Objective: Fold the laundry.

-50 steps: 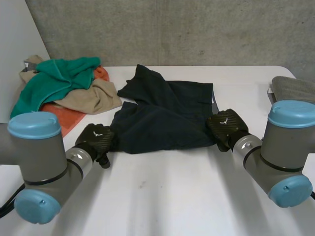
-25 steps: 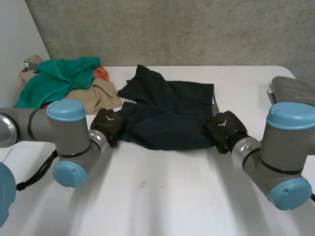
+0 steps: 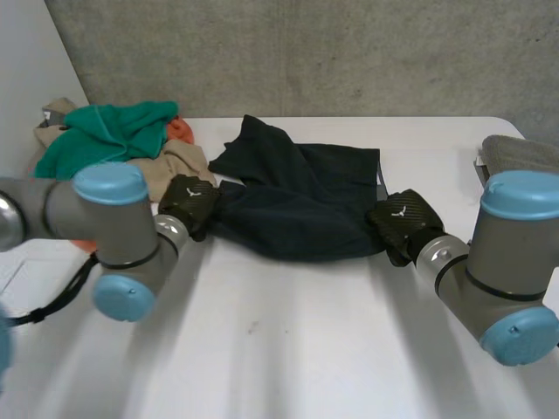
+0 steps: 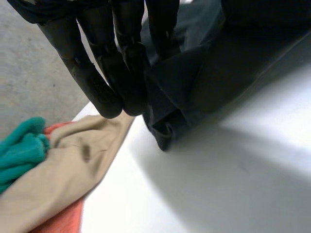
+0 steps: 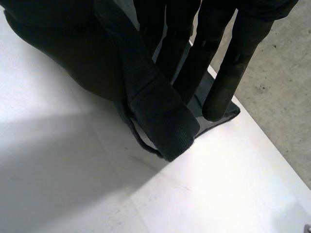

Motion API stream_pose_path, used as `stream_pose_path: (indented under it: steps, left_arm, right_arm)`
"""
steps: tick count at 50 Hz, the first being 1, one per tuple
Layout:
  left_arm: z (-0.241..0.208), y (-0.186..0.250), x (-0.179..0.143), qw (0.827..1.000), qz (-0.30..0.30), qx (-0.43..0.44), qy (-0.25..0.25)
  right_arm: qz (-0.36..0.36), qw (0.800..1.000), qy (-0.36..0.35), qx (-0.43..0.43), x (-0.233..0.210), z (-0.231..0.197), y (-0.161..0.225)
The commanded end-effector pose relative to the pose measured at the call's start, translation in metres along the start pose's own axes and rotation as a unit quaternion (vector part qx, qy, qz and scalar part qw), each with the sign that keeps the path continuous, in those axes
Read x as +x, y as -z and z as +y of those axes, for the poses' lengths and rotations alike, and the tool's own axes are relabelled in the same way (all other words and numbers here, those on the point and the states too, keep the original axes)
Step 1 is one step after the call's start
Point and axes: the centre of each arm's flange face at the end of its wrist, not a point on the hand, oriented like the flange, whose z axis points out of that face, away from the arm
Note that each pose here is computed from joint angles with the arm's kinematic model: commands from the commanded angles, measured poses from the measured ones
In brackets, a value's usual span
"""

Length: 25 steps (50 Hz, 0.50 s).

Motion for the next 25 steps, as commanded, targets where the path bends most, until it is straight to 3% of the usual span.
stream_pose_path:
  steps: [1,7,13,19,25]
  left_arm:
    - [-0.027,0.102,-0.01,0.997,0.048,-0.056,-0.019]
    - [-0.02,0.176,-0.002,0.978,0.142,-0.135,-0.077]
    - [-0.014,0.193,0.011,0.962,0.196,-0.159,-0.105]
    - [-0.016,0.177,0.016,0.962,0.182,-0.165,-0.122]
    - [-0.04,0.115,0.008,0.985,0.097,-0.085,-0.118]
  right_arm:
    - [-0.06,0.993,0.067,-0.082,0.011,-0.013,0.036]
    - [-0.179,0.956,0.12,-0.198,0.008,-0.008,0.084]
    - [-0.167,0.962,0.133,-0.173,0.007,-0.013,0.082]
    - [-0.167,0.961,0.125,-0.181,0.01,-0.007,0.08]
    - [-0.092,0.981,0.106,-0.132,0.032,-0.013,0.041]
